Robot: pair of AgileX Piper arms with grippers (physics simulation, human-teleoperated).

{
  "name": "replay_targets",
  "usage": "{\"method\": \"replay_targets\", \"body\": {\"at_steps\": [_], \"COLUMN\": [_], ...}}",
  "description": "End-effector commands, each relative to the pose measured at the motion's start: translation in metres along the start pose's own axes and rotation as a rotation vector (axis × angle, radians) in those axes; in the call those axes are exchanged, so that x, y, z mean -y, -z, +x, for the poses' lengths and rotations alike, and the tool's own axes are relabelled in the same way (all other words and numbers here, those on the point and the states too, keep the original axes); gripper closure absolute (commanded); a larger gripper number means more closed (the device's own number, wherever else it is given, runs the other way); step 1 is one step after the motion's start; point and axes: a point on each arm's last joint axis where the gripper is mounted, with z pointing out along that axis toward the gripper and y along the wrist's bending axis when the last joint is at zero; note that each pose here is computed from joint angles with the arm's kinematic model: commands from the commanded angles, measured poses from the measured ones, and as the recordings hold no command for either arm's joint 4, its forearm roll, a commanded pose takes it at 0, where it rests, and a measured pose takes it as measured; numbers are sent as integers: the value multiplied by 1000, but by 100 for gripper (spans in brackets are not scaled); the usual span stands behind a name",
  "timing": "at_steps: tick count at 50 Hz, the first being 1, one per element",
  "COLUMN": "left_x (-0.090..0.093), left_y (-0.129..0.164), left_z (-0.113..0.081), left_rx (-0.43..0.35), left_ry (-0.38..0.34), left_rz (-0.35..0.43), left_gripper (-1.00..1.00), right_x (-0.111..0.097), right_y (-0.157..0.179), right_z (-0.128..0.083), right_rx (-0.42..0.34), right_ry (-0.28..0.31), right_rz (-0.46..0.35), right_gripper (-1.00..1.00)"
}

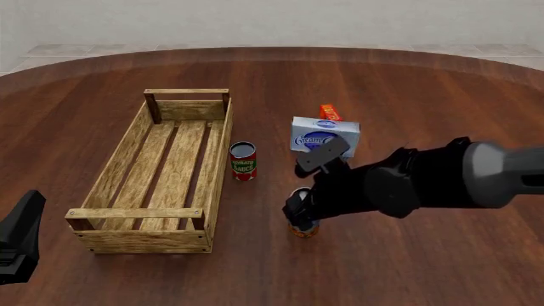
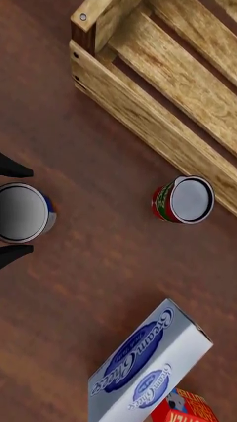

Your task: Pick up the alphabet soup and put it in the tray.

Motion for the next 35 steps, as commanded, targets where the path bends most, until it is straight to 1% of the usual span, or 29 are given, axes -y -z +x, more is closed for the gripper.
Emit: {"method": "replay_targets", "body": {"at_steps": [1,27,28,35], "left_x": [0,0,0,0], "left_y": [0,0,0,0], "left_z": [0,0,0,0], "left_rx": [0,1,1,1], "left_ry": [-1,-1,-1,-1], "left_rz": [1,0,1,1], "left_gripper": [-100,-100,-100,-100], "right_x": [-1,0,0,-1], "right_y": [-4,-13,-12,-9], "right_z": [2,6,5,6], "right_rx": [-4,-11,-9,-11], "right_ry": [-5,-12,-14,-10], "right_rz": [-2,-1,1,-1], "right_gripper": [-100,-100,100,100]}}
